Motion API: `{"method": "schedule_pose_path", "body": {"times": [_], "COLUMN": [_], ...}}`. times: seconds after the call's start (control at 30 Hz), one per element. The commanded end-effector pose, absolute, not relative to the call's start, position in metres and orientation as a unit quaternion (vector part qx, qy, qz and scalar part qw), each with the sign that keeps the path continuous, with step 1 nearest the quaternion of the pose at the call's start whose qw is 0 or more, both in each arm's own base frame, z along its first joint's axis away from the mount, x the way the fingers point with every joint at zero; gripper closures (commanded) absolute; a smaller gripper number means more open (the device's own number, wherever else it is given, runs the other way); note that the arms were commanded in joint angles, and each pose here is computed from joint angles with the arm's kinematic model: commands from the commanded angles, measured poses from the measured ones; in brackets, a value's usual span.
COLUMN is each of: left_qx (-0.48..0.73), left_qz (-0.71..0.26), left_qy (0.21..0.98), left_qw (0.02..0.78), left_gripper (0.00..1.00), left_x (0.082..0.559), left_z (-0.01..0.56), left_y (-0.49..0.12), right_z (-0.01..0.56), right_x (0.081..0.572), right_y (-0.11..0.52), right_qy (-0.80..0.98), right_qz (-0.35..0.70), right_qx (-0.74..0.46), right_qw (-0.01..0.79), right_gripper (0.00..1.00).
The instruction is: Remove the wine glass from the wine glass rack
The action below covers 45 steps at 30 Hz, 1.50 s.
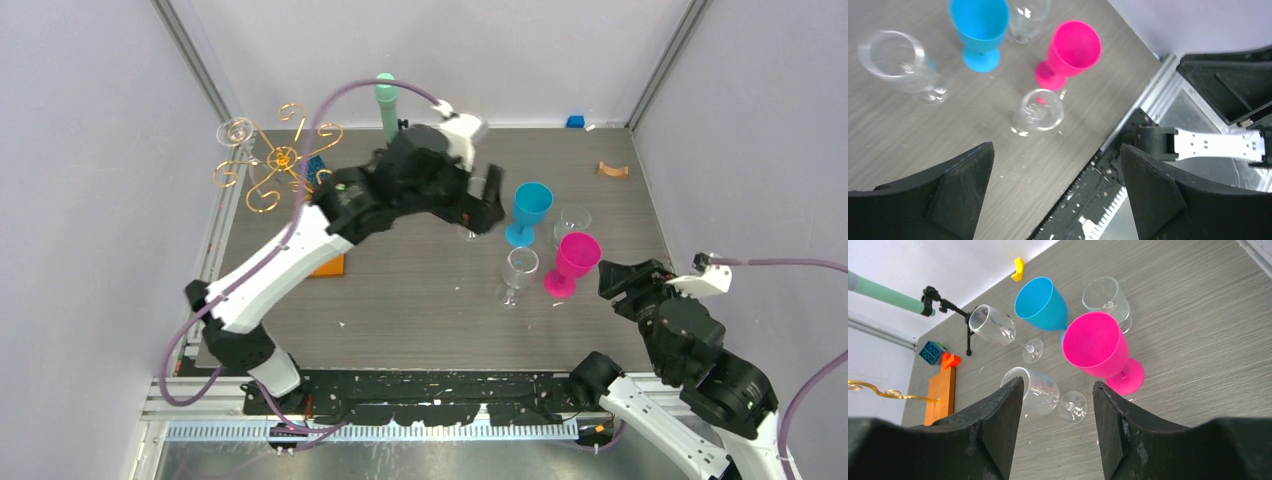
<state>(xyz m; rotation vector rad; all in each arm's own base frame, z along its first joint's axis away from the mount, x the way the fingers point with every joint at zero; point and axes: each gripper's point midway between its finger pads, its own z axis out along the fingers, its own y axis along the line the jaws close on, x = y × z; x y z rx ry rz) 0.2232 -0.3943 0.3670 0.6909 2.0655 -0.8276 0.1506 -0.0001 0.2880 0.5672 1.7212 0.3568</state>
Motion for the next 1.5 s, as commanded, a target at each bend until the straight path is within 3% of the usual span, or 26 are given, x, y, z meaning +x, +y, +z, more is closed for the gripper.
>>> {"method": "schedule_pose_path", "body": {"times": [0.0,0.17,0.4,0.57,0.73,0.9,1.17,1.33,1.47], "left_qx": [0.187,0.088,-0.077,-0.171,-0.242,-0.302,-0.347,-0.356,-0.377], "left_qz": [-0.309,-0.25,-0.162,-0.167,-0.194,-0.251,-0.298,-0.302,-0.298], "left_qy": [0.794,0.799,0.807,0.796,0.77,0.738,0.74,0.736,0.731], "left_qw": [0.49,0.54,0.563,0.557,0.557,0.549,0.493,0.49,0.485], "left_gripper": [0.0,0.0,0.11,0.14,0.09,0.09,0.26,0.27,0.33], "left_x": [0.269,0.305,0.343,0.355,0.362,0.369,0.395,0.406,0.409], "left_z": [0.416,0.439,0.448,0.444,0.441,0.429,0.393,0.392,0.385], "left_y": [-0.328,-0.234,-0.098,-0.032,0.029,0.065,0.087,0.093,0.099], "right_z": [0.299,0.296,0.295,0.291,0.289,0.284,0.277,0.269,0.272], "right_x": [0.162,0.172,0.176,0.177,0.178,0.179,0.179,0.18,0.179], "right_y": [0.023,0.043,0.055,0.06,0.059,0.057,0.051,0.049,0.04], "right_qy": [0.752,0.77,0.776,0.783,0.785,0.786,0.786,0.784,0.778], "right_qz": [0.181,0.191,0.204,0.202,0.197,0.191,0.175,0.169,0.151], "right_qx": [0.233,0.216,0.206,0.199,0.198,0.202,0.199,0.2,0.199], "right_qw": [0.59,0.569,0.56,0.553,0.553,0.552,0.559,0.563,0.576], "right_gripper": [0.41,0.41,0.41,0.42,0.42,0.42,0.41,0.41,0.41]}}
